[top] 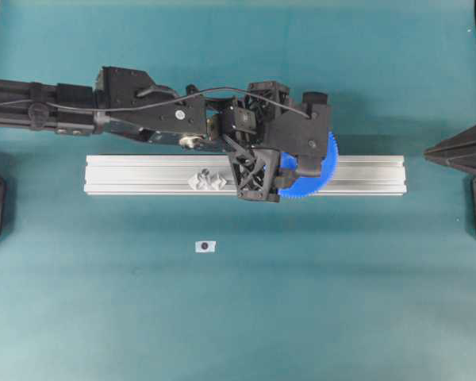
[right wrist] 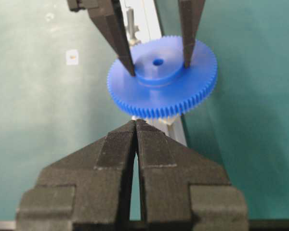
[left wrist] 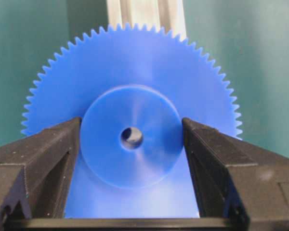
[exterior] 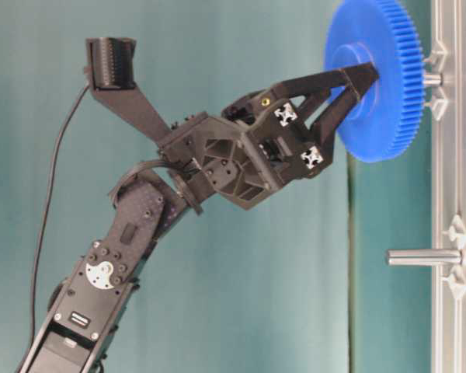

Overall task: Find the location of the shaft and insert the large gear.
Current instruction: 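Carry the gear over the rail toward the left shaft, then align the gear's center hole above the shaft with the left gripper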

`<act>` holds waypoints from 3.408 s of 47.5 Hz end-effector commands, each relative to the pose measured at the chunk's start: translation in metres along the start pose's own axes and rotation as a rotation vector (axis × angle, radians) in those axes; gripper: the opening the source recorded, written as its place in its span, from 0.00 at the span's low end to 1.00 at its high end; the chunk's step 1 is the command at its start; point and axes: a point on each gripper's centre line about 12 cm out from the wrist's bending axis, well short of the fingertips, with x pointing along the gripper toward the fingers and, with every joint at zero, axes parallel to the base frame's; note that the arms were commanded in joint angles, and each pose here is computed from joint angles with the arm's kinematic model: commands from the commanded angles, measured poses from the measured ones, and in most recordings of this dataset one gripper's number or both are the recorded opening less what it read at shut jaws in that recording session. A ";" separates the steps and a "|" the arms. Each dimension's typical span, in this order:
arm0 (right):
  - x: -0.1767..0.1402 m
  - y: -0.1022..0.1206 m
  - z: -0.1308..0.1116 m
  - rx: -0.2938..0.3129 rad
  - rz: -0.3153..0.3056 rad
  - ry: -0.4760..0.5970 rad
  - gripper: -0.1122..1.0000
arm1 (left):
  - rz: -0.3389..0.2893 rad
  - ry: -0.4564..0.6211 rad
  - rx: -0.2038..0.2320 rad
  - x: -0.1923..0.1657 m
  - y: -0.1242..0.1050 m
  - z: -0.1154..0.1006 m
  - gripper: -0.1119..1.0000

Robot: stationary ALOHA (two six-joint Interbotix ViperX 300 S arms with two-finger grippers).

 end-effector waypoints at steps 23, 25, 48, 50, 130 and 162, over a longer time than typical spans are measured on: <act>0.001 -0.003 0.003 0.016 -0.020 -0.011 0.17 | 0.042 -0.046 -0.015 -0.011 0.022 0.015 0.74; 0.001 -0.003 0.003 0.016 -0.019 -0.012 0.17 | 0.042 -0.046 -0.015 -0.010 0.022 0.015 0.74; 0.001 -0.003 0.002 0.017 -0.020 -0.011 0.17 | 0.046 -0.058 -0.013 -0.008 0.024 0.020 0.74; 0.001 -0.003 0.002 0.017 -0.020 -0.011 0.17 | 0.046 -0.056 -0.013 -0.008 0.024 0.020 0.74; 0.003 -0.003 -0.001 0.019 -0.019 -0.020 0.17 | -0.002 0.017 -0.059 0.000 0.004 0.011 0.82; 0.002 -0.003 0.000 0.019 -0.019 -0.023 0.17 | 0.012 -0.022 -0.090 -0.021 0.013 0.036 0.83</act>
